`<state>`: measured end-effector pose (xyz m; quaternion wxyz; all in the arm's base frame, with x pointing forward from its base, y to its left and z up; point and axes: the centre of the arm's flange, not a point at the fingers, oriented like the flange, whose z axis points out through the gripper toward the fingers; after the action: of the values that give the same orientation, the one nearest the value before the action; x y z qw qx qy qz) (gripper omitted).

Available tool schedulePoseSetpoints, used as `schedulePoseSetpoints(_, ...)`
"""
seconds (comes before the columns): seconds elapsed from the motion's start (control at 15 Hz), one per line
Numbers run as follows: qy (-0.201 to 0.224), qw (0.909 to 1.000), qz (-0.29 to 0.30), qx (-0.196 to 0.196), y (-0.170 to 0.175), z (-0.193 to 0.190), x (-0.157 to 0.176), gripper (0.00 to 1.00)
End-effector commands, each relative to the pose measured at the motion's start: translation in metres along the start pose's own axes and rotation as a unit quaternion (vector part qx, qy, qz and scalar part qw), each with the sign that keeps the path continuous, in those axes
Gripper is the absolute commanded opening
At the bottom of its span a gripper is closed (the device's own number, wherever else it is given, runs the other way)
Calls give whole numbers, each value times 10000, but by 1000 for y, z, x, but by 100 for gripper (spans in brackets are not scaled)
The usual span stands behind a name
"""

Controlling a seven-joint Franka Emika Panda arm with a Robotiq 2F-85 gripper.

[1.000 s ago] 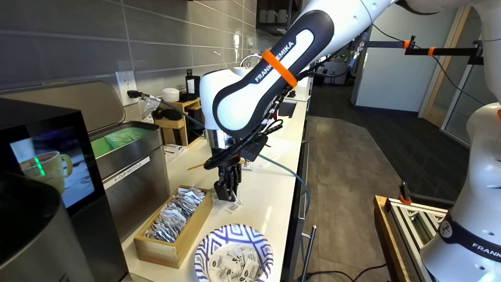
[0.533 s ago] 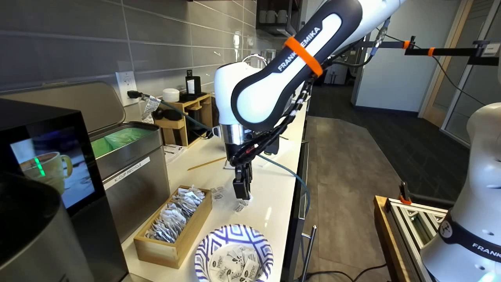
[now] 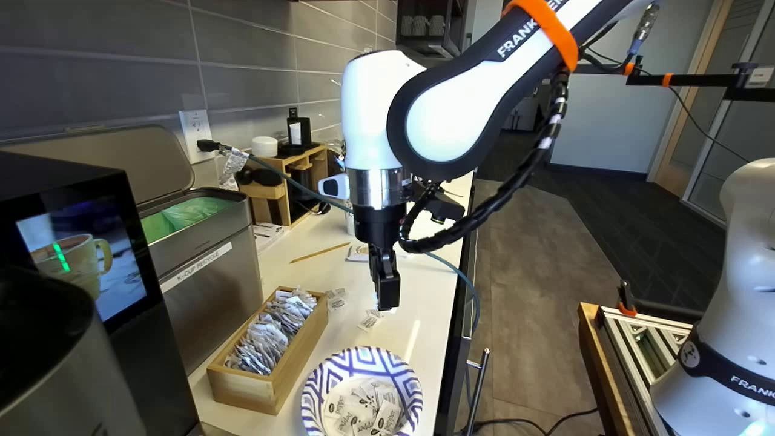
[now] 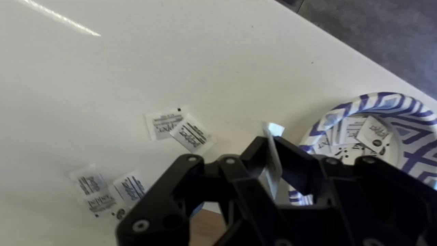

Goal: Put the objects on the plate

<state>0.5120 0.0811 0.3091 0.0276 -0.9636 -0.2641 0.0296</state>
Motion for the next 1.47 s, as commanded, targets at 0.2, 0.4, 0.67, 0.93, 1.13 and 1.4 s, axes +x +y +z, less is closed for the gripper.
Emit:
schedulePoseSetpoints(0.2,-156,9853,-1694,173,-63,-23,13,3)
schedulePoseSetpoints(0.4,-350,9731,-2269,186,-83,-24,26,3)
schedulePoseSetpoints(0.67,-355,9602,-2763,185,-95,-29,49,3)
schedulePoseSetpoints(0.93,-448,9559,-2885,324,-97,-32,56,42)
schedulePoseSetpoints(1.13,-450,9585,-2791,367,-88,-33,53,63)
schedulePoseSetpoints(1.4,-227,9852,-1673,297,-33,-25,42,92)
